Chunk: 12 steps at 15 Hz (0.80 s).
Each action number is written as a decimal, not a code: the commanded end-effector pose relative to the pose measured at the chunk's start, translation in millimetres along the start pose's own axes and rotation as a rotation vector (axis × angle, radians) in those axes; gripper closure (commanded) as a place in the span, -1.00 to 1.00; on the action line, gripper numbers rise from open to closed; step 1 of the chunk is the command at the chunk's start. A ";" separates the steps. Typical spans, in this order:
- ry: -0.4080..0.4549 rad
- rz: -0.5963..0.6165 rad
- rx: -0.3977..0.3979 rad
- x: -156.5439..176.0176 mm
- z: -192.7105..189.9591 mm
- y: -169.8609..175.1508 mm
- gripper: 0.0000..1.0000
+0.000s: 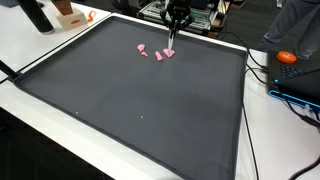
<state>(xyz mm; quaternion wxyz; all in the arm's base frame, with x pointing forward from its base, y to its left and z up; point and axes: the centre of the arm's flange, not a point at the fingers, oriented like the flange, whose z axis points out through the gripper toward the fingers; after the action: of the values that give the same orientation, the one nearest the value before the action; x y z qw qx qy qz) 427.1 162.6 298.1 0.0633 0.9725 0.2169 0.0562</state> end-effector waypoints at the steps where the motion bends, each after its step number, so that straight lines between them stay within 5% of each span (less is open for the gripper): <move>1: 0.044 0.026 0.004 0.0 -10.2 22.6 0.98; 12: 0.148 0.111 0.020 12.7 -55.5 57.4 0.98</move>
<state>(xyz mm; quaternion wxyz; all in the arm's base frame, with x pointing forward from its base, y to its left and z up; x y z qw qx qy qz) 459.0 127.0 347.4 0.0411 0.9773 0.1679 0.1227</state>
